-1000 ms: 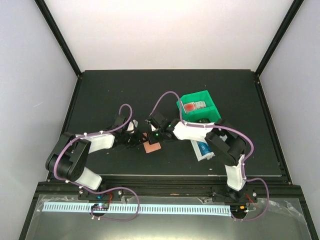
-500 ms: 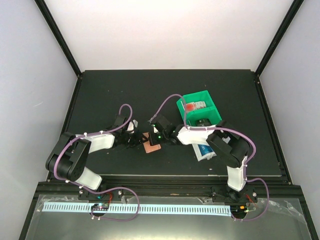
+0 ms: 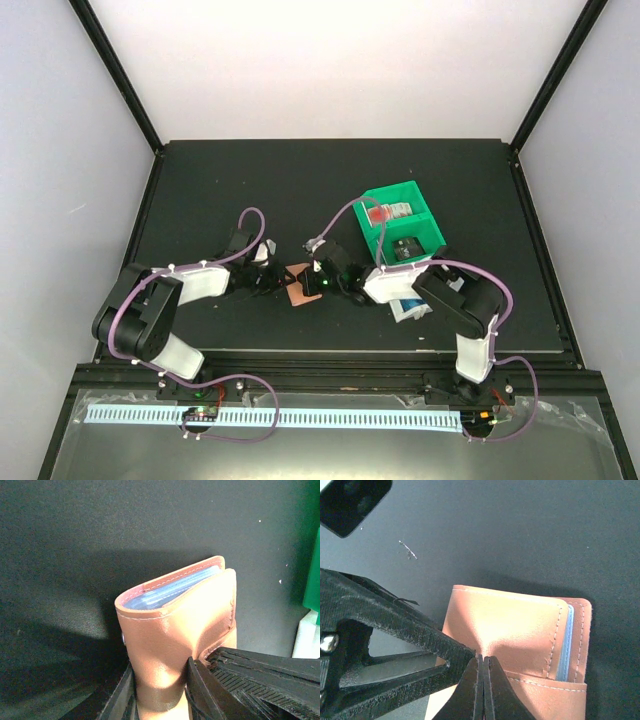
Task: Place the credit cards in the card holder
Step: Close the card holder at the center of the board.
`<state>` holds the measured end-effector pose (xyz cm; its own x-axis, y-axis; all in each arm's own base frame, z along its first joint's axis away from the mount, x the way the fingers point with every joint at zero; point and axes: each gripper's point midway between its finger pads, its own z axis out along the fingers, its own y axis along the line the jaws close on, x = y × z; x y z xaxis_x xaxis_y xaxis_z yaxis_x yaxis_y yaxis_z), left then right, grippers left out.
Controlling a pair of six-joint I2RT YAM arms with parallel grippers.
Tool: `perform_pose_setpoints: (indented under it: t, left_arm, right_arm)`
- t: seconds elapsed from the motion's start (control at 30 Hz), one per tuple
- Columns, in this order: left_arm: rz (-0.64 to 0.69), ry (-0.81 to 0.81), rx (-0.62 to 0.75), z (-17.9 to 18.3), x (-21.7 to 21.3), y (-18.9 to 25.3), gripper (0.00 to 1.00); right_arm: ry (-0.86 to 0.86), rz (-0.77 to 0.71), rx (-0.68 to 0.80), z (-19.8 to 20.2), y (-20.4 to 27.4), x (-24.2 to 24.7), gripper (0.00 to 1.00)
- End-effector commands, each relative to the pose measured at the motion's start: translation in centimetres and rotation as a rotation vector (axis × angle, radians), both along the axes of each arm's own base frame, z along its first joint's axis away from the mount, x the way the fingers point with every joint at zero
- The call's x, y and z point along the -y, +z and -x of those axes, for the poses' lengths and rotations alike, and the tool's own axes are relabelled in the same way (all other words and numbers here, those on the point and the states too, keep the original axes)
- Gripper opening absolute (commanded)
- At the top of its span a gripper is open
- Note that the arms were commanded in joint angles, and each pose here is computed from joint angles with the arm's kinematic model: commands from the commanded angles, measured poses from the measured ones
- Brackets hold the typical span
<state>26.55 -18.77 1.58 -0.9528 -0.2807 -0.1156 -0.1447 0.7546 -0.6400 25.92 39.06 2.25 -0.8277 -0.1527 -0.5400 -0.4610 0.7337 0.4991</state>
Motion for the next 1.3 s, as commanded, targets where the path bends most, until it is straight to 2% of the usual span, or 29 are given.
perform_pose_setpoints:
  t: [0.0, 0.33, 0.43, 0.53, 0.67, 0.87, 1.13, 1.27]
  left_arm:
    - [-0.140, 0.015, -0.128, 2.4, -2.1, -4.4, 0.29]
    - [-0.139, 0.015, -0.135, 2.3, -2.0, -4.5, 0.29]
    - [-0.136, 0.007, -0.120, 2.0, -1.9, -4.0, 0.30]
    - [-0.145, 0.000, -0.096, 1.6, -1.9, -3.3, 0.33]
    - [-0.161, 0.006, -0.042, 0.5, -2.4, -1.2, 0.39]
    - [-0.188, 0.035, 0.090, -0.9, -3.5, 3.5, 0.56]
    - [-0.181, 0.078, 0.337, -0.2, -5.3, 12.3, 0.84]
    - [-0.199, 0.100, 0.502, 1.1, -6.9, 18.0, 0.97]
  right_arm:
    - [0.067, 0.492, -0.291, 9.9, -13.4, 10.5, 0.01]
    - [0.026, 0.509, -0.208, 9.5, -14.4, 11.6, 0.01]
    - [0.017, 0.448, -0.167, 8.5, -12.0, 10.2, 0.01]
    - [-0.023, 0.382, -0.082, 5.8, -7.3, 7.9, 0.01]
    - [-0.081, 0.334, -0.002, 2.2, -1.6, 5.6, 0.10]
    - [-0.178, 0.286, 0.101, -0.8, 6.0, 4.9, 0.36]
    - [-0.312, 0.249, 0.215, -1.0, 14.2, 9.5, 0.65]
    - [-0.347, 0.248, 0.349, -0.3, 19.0, 13.3, 0.73]
